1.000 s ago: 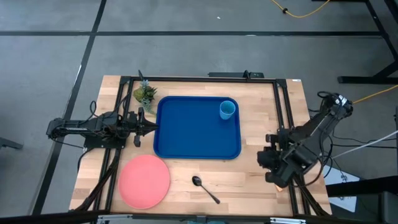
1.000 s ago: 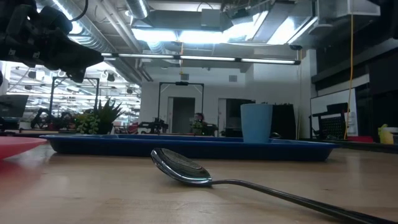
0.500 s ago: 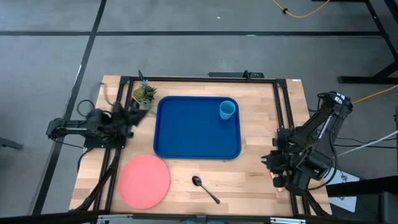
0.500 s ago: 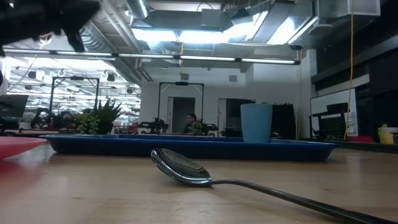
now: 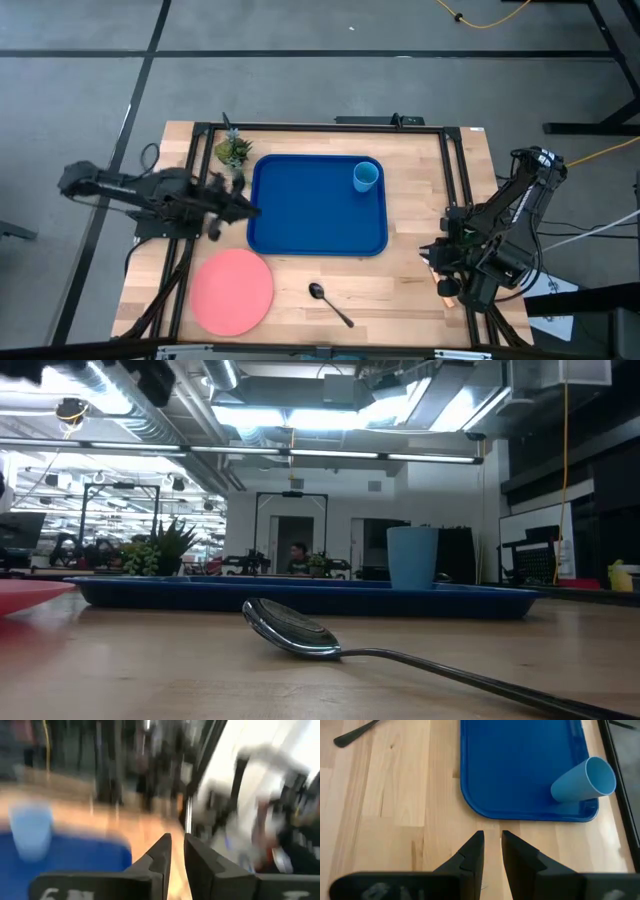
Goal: Pick and place plate/cup/fork/spoon on tray
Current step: Put the pink plate on the blue tray
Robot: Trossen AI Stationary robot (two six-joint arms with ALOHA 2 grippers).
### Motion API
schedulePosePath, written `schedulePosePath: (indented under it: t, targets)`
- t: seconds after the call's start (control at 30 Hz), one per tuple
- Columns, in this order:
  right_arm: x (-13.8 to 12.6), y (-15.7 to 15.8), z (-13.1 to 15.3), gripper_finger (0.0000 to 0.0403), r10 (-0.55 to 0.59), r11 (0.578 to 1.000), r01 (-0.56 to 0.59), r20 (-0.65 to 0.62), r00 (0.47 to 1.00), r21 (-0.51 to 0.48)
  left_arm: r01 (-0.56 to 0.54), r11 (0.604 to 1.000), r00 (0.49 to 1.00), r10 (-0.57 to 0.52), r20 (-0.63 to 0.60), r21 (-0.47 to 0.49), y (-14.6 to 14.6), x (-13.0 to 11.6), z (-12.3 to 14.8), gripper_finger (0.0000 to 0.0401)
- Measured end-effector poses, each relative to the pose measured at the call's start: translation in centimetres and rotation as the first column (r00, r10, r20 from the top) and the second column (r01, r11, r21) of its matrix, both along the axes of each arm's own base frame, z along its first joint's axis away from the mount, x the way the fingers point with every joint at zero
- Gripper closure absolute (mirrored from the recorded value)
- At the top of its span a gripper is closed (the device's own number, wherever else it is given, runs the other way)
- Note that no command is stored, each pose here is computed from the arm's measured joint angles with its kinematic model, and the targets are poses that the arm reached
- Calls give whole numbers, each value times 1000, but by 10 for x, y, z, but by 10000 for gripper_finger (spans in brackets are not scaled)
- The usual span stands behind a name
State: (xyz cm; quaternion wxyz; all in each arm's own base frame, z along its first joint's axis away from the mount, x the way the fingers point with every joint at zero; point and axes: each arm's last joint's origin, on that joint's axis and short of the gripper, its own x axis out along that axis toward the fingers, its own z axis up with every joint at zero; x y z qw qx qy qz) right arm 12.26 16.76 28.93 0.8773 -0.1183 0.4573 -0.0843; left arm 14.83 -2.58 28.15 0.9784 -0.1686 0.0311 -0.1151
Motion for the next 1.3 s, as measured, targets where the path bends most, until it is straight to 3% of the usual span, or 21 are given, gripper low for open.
schedulePosePath:
  t: [0.1,0.17,0.23,0.4,0.53,0.73,0.9,1.07,1.23,1.3]
  targets:
    - [0,0,0,330,0,1000,0,-2,1000,1,-13,998,962,-4,-274,-60,-15,15,22,357]
    - [0,0,0,330,0,1000,0,-2,1000,2,-89,992,874,34,-485,-91,-24,21,30,358]
    - [0,0,0,330,0,1000,0,-3,1000,3,-161,980,754,46,-655,-118,-35,25,35,358]
    - [0,0,0,330,-17,1000,17,0,1000,17,-257,955,461,-15,-887,-150,-67,29,36,358]
    - [0,0,0,330,-36,999,36,-2,999,35,-283,953,363,0,-932,-110,-91,29,24,358]
    - [0,0,0,330,-38,999,38,-1,999,37,-293,955,308,44,-950,-50,-121,25,8,358]
    - [0,0,0,330,-39,999,39,0,999,39,-366,931,336,135,-932,3,-134,23,1,357]
    - [0,1,0,330,-39,998,39,2,999,41,-360,932,345,99,-933,-34,-141,27,-2,355]
    - [0,1,0,330,-40,998,40,2,999,42,-336,942,427,163,-889,11,-146,36,-7,357]
    - [0,1,0,330,-40,998,40,2,999,42,-345,939,433,177,-884,20,-145,37,-7,353]
